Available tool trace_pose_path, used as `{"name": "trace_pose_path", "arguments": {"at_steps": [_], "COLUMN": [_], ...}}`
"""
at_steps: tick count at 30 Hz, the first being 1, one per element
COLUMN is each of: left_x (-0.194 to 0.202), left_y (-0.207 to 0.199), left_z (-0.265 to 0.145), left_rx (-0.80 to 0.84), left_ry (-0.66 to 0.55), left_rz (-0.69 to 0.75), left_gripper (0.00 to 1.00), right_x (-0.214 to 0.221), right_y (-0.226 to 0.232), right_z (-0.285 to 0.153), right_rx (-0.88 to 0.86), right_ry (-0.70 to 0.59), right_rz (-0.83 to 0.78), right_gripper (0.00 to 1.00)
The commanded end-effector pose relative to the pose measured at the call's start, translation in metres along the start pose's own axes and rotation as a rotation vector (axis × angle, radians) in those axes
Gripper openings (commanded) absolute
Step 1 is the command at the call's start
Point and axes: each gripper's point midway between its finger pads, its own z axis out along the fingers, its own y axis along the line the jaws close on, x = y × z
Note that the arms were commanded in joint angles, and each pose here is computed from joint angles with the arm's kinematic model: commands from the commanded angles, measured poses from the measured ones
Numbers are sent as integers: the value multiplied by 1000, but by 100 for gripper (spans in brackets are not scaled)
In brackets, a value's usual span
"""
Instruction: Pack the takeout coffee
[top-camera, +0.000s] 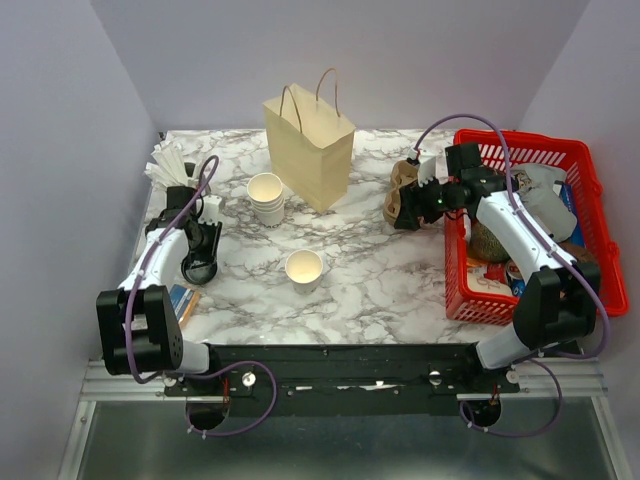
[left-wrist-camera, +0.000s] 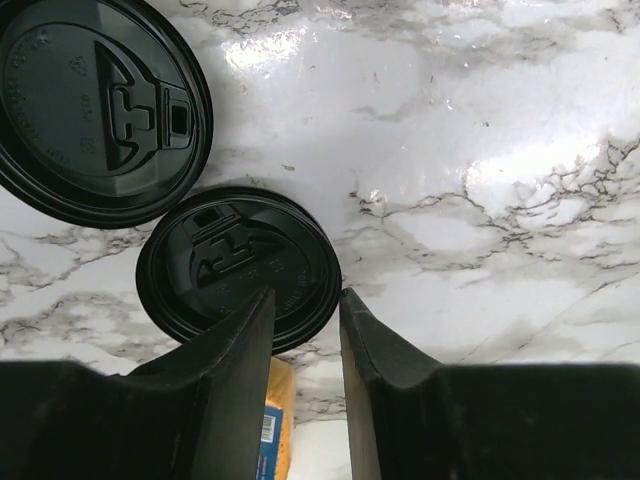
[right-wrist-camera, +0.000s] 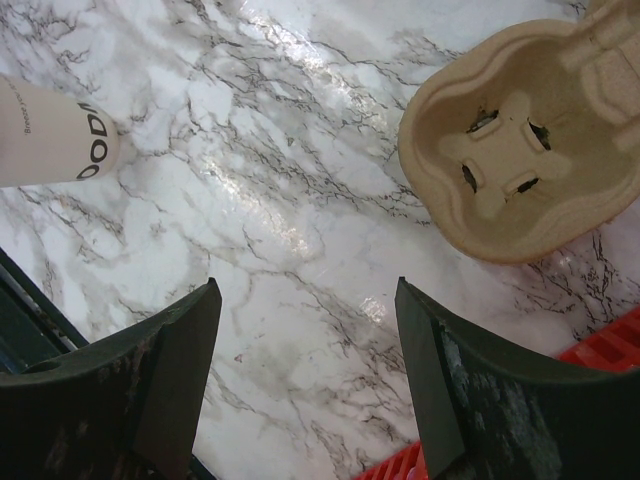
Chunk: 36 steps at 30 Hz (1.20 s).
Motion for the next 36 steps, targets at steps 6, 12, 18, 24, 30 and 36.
{"name": "trace_pose_path", "arguments": {"at_steps": [6,12,18,24,30,36], "left_x": [-9,-11,-9,-9,-9,-7], "left_y": [-1,-2,1,3,1,2], "left_z": [8,15,22,25,28,30], "left_rx": [-6,-20,-44,-65,-54,-62], "left_ry": [18,30,47,57,63,73], "left_rz": [-98,-103,-114,-110,-107,-107], "left_gripper": [41,42,41,36,29,29], "right_x": [-8,-6,-9,-6,-4,-6], "right_y": [2,1,1,1,1,-1], "right_z": [0,0,-2,-2,-2,-2], "right_rx": [-4,-1,7,11,10,15], "right_ry": [-27,-25,-30,-26,-24,-27], "right_rz": [-23,-23,-28,-28,-28,-29], "right_gripper": [80,79,79,80,80,80]}}
